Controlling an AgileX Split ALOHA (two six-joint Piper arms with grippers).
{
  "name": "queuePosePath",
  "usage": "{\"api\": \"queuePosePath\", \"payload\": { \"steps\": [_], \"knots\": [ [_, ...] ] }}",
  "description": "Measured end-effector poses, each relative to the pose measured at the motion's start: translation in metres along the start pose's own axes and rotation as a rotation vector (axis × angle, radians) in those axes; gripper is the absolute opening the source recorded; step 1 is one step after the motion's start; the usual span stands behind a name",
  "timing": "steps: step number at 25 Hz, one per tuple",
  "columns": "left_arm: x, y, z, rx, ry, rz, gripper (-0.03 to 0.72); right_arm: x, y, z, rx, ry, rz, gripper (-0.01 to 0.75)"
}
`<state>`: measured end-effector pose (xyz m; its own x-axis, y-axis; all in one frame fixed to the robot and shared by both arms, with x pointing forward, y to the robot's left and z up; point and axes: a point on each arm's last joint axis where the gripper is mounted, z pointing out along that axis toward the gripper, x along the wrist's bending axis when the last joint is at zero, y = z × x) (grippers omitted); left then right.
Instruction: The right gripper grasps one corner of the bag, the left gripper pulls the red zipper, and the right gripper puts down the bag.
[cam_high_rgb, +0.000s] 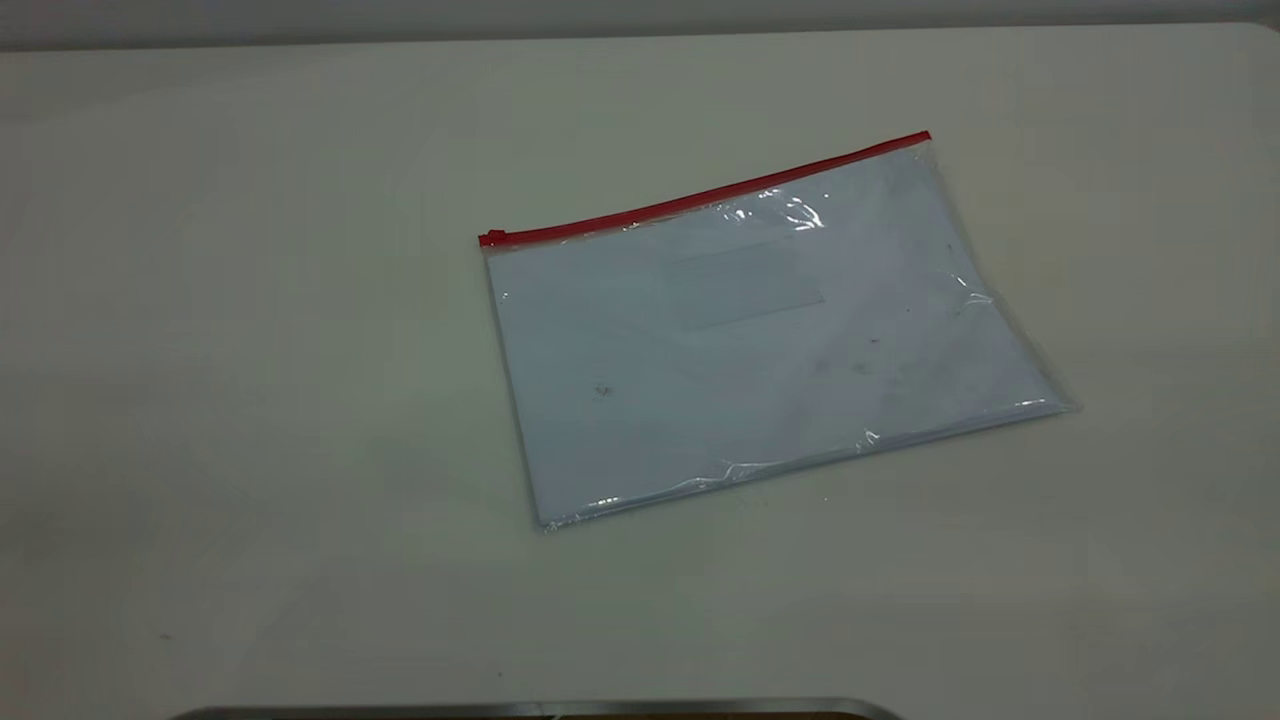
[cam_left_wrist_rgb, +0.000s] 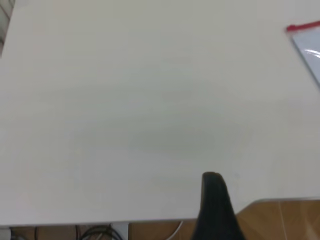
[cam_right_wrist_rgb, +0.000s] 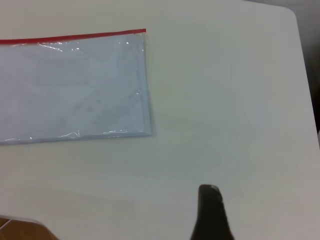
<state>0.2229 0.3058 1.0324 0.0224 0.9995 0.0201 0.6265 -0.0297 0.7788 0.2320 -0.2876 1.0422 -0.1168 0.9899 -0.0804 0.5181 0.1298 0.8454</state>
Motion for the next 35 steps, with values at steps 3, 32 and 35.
{"api": "queuePosePath", "payload": {
  "steps": [3,32,35],
  "knots": [
    [-0.0001,-0.0002,-0.0001,0.0,-0.001,0.0,0.584,0.0,0.0,0.0,0.0,0.0,0.0,0.572],
    [-0.0001,-0.0004,-0.0001,0.002,-0.001,0.001,0.582,-0.005,-0.002,-0.0018,-0.009,-0.007,0.031,0.572],
    [-0.0001,-0.0004,-0.0001,0.002,0.0,0.0,0.582,-0.0057,-0.0021,-0.0019,-0.009,-0.012,0.035,0.572]
  ]
}}
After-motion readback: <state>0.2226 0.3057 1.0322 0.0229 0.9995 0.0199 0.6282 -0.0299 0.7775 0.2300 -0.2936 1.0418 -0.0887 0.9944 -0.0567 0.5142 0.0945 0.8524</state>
